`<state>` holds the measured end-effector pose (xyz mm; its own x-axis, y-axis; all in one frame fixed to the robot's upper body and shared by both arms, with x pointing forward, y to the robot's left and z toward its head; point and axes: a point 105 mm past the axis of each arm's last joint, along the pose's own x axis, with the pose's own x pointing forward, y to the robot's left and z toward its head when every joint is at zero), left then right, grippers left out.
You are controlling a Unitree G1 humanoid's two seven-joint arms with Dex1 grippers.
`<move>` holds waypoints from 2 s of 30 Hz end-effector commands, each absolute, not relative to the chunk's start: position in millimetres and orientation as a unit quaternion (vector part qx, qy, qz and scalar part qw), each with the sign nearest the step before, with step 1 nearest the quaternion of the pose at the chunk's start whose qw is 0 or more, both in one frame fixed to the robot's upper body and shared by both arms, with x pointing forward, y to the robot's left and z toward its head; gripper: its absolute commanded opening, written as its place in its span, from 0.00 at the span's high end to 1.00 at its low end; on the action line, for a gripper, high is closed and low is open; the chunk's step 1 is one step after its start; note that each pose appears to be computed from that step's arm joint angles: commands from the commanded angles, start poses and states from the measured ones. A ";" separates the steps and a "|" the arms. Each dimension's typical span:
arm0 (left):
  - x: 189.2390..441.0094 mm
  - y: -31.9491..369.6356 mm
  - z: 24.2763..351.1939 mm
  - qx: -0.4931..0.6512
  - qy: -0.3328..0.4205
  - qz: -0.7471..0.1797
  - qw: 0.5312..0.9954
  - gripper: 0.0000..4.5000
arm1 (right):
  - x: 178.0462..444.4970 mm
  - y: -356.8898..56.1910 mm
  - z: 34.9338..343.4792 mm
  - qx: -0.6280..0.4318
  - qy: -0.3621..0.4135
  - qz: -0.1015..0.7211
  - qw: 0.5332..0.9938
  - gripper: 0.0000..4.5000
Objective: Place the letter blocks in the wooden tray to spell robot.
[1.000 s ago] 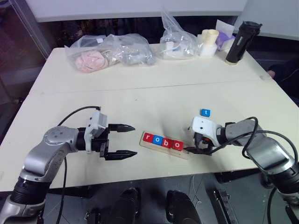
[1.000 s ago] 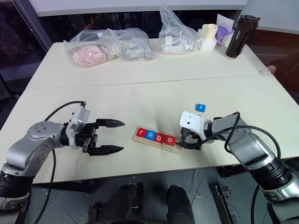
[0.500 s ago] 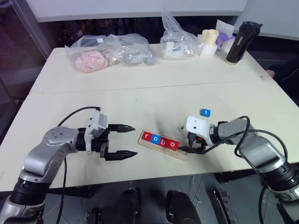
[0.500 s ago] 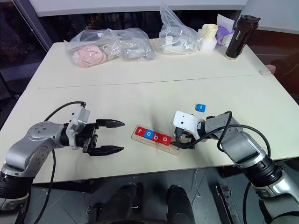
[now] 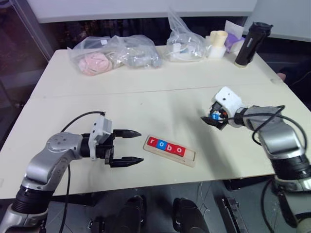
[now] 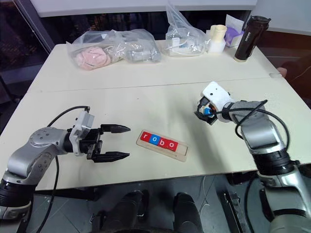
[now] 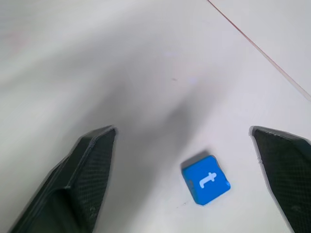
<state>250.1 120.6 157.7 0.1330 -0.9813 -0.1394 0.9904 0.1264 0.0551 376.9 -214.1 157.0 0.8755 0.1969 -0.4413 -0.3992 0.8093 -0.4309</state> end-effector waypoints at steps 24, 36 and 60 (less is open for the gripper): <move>250.3 120.7 165.0 0.082 0.020 -0.658 0.748 0.00 | 384.6 -220.7 113.3 -0.022 0.272 -0.038 0.961 0.01; 251.1 117.9 163.4 0.077 0.018 -0.662 0.746 0.00 | 388.9 -220.2 117.3 0.003 0.254 -0.031 0.967 0.01; 250.9 116.1 163.0 0.078 0.014 -0.665 0.743 0.00 | 353.2 -217.6 129.5 -0.021 0.292 -0.005 0.956 0.74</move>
